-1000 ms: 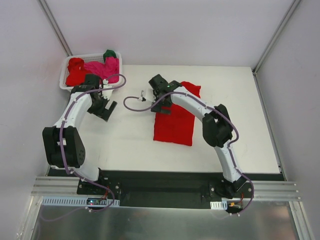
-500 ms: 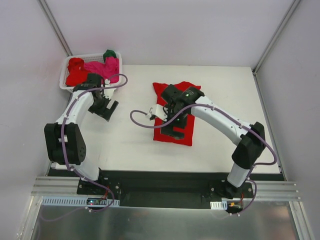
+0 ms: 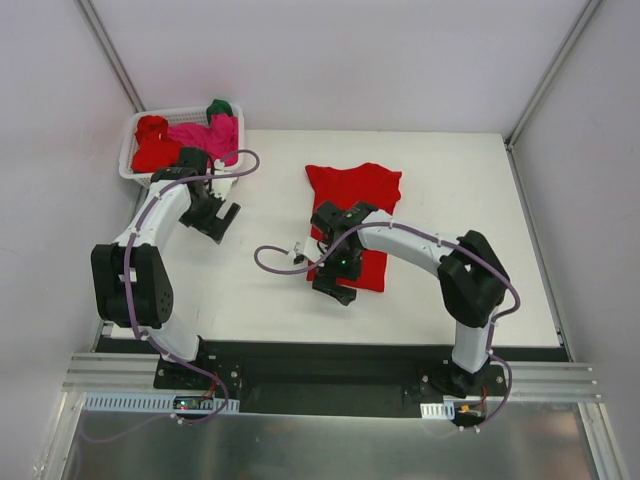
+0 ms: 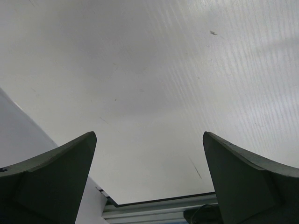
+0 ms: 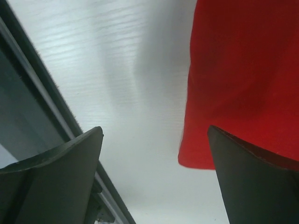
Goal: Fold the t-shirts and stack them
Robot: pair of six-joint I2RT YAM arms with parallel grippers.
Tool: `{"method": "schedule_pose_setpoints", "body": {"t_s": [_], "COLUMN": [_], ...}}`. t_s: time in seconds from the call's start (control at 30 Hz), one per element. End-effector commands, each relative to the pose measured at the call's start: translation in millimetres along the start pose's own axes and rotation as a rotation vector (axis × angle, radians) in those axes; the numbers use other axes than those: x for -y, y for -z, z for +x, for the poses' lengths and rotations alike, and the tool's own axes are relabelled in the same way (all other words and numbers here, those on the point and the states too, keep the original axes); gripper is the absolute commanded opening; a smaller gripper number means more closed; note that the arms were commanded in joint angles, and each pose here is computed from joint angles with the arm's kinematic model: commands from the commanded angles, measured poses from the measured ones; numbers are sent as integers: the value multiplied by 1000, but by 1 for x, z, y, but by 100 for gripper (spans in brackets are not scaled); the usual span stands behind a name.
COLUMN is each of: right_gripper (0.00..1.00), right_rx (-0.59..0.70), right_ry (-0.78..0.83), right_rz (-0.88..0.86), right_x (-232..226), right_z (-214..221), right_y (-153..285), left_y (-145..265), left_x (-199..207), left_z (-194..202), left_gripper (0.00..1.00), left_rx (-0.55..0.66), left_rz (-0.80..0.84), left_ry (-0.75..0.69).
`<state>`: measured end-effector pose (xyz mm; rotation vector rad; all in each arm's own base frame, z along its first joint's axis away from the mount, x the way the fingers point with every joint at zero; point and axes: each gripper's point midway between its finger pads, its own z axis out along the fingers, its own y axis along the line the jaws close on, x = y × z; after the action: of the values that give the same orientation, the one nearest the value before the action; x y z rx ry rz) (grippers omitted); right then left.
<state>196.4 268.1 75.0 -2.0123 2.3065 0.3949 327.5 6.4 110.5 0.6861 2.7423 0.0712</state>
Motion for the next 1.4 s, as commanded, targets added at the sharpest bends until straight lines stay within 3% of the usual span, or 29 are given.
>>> {"method": "schedule_pose_setpoints", "body": {"t_s": [0.0,0.5,0.83,1.37], "right_gripper": [98,97,90,89], "right_rx": [28,2,-19,-63], "right_ry": [-2,-24,-17,-13], "right_rz": [70,274,196,188], "right_x": [21,67,46,38], "right_z": [-13,-20,-13,-5], "right_y": [-24,-34,-41,-34], "left_y": [6,8,7,7], "left_x": [3,8,10,6], "left_z": [4,8,11,6], "left_gripper": [99,99,99,99], "left_rx": [-12,-15,-21,-25], "left_rz": [-6,-1,3,-11], "left_ry": [-22,-41,-50,-55]}}
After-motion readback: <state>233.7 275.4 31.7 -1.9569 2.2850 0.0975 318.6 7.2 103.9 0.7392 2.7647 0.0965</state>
